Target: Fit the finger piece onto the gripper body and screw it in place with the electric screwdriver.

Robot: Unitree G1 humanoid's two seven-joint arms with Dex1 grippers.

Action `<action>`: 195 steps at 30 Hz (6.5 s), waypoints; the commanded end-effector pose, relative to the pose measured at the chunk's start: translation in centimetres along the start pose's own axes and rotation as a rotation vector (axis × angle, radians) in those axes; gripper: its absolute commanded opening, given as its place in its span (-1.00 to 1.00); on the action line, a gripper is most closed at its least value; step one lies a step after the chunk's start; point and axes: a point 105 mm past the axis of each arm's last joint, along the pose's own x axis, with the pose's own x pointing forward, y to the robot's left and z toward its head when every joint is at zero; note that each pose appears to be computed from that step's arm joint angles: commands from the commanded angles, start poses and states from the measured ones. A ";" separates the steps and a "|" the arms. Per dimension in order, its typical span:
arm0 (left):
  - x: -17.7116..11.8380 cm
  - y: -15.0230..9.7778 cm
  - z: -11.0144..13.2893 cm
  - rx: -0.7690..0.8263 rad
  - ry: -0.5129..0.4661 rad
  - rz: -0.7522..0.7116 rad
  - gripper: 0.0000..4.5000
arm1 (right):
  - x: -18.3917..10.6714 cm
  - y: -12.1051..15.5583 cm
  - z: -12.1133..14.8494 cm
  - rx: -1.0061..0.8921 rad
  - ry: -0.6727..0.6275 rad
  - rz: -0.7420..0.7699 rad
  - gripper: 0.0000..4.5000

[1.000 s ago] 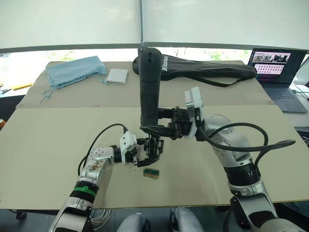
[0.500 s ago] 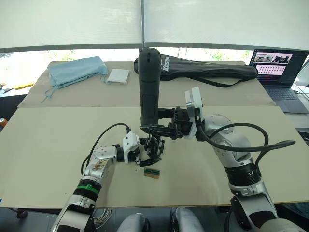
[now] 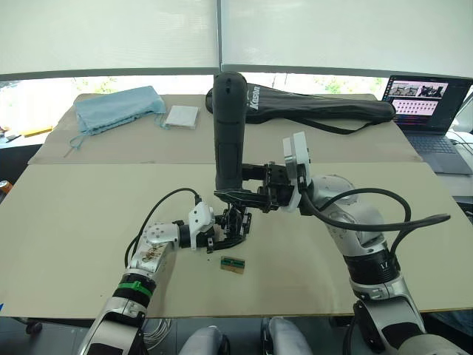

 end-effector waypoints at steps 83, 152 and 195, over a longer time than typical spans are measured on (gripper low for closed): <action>-9.8 0.8 -1.4 -0.017 0.047 0.224 0.97 | -8.1 2.1 9.2 -0.196 -0.103 -0.106 -0.15; -1.9 -7.3 -1.7 -0.009 0.082 -0.310 0.97 | -1.8 7.2 -1.7 -0.168 -0.047 0.092 -0.15; -2.1 -7.0 -1.9 -0.029 0.104 -0.259 0.97 | -1.5 7.2 -2.5 -0.140 -0.035 0.088 -0.15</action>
